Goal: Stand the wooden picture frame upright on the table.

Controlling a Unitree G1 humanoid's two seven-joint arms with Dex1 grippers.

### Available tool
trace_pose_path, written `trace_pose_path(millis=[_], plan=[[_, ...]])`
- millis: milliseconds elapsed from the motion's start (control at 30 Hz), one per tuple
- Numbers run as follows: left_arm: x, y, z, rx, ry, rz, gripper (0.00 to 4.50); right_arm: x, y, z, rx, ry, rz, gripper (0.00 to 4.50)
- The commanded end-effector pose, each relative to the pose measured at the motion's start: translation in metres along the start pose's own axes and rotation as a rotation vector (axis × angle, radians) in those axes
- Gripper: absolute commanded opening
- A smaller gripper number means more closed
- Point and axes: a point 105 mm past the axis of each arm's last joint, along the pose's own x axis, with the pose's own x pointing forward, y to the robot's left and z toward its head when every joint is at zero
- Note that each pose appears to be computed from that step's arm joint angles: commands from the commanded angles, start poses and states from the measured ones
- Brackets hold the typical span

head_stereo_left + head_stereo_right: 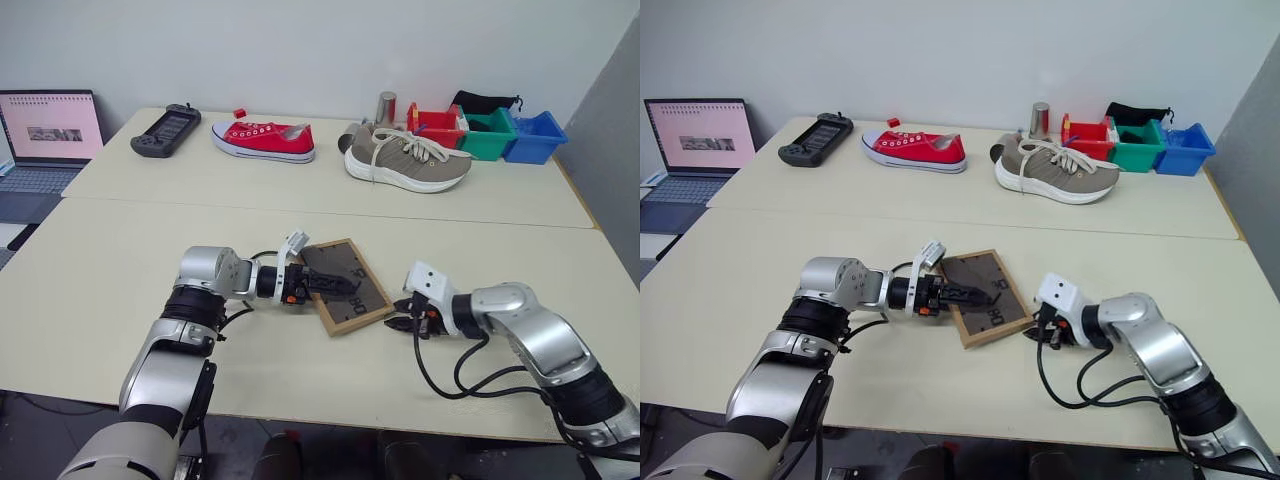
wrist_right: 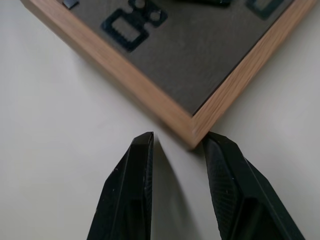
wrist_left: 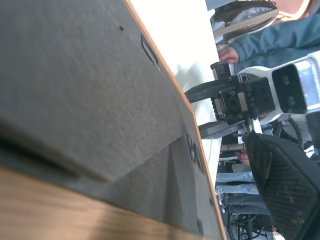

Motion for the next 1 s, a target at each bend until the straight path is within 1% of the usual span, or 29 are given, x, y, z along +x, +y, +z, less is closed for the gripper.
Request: trace_pose_path(millis=[33,233,367,467,533,600,700,767,833,900,1000], plan=[[0.001,-0.005,0.007,0.028,-0.010,-0.007,4.50,0.002,-0.001,0.017,-0.035,-0.045,-0.009,1.58],[0.002,-0.006,0.007,0.031,-0.009,-0.009,4.50,0.007,0.001,0.021,-0.039,-0.056,-0.001,1.58],[0.000,-0.005,0.007,0.032,-0.013,-0.006,4.50,0.000,0.001,0.012,-0.058,-0.018,0.024,1.58],[0.000,-0.004,0.007,0.030,-0.013,-0.001,4.50,-0.013,-0.001,0.002,-0.099,0.039,0.076,1.58],[-0.001,-0.003,0.006,0.026,-0.012,0.005,4.50,-0.019,-0.014,0.000,-0.125,0.063,0.052,1.58],[-0.001,-0.002,0.006,0.024,-0.013,0.009,4.50,-0.018,-0.038,0.005,-0.131,0.049,-0.052,1.58],[-0.002,-0.001,0.007,0.023,-0.014,0.014,4.50,-0.007,-0.065,0.021,-0.131,-0.011,-0.193,1.58],[-0.001,0.000,0.007,0.024,-0.015,0.018,4.50,0.006,-0.071,0.028,-0.138,-0.037,-0.230,1.58],[-0.001,0.000,0.008,0.025,-0.016,0.020,4.50,0.017,-0.070,0.031,-0.147,-0.044,-0.233,1.58],[-0.001,0.000,0.009,0.026,-0.017,0.021,4.50,0.029,-0.061,0.037,-0.150,-0.066,-0.195,1.58],[-0.001,0.000,0.009,0.027,-0.018,0.022,4.50,0.037,-0.053,0.041,-0.155,-0.082,-0.166,1.58]])
